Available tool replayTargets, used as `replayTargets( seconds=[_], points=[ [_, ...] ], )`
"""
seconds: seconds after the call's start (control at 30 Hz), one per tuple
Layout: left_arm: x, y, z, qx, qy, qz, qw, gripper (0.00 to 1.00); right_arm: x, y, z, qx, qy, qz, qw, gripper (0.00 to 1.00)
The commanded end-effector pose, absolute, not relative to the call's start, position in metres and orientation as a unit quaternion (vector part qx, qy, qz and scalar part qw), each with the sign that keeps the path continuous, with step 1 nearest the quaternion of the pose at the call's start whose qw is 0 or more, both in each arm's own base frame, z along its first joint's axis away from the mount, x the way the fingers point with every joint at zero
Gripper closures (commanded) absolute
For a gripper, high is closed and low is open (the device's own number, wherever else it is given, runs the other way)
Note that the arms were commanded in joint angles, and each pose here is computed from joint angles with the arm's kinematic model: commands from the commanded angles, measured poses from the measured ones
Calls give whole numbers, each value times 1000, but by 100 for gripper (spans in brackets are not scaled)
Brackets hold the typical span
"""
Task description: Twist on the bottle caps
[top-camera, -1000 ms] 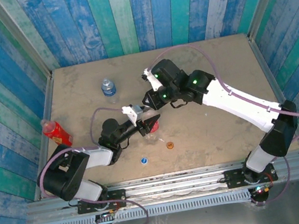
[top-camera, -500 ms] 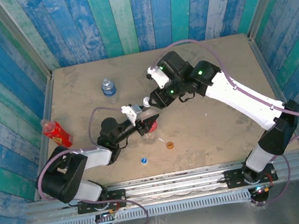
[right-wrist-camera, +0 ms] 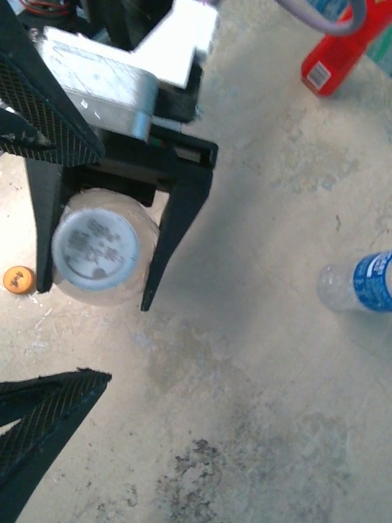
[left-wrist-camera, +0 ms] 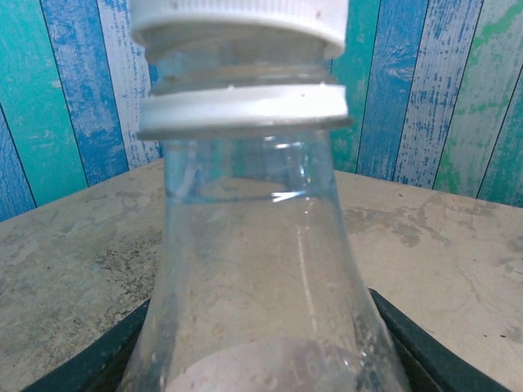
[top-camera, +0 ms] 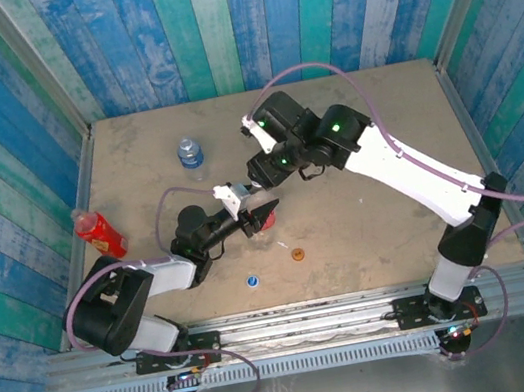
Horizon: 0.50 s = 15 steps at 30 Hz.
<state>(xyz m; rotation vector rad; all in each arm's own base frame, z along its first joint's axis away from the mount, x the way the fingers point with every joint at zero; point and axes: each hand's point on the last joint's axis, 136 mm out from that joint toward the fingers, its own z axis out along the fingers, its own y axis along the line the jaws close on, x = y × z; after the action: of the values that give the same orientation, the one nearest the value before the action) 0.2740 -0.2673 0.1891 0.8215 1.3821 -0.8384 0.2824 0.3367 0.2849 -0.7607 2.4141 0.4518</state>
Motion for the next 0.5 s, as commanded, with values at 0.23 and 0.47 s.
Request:
replayTargets(
  seconds=[0.23, 0.47],
  points=[
    [275, -265, 195, 361, 595, -350, 627, 44, 280, 342, 269, -270, 918, 164, 240, 54],
    [274, -265, 195, 361, 595, -352, 626, 44, 278, 340, 269, -285, 914, 162, 240, 68]
  ],
)
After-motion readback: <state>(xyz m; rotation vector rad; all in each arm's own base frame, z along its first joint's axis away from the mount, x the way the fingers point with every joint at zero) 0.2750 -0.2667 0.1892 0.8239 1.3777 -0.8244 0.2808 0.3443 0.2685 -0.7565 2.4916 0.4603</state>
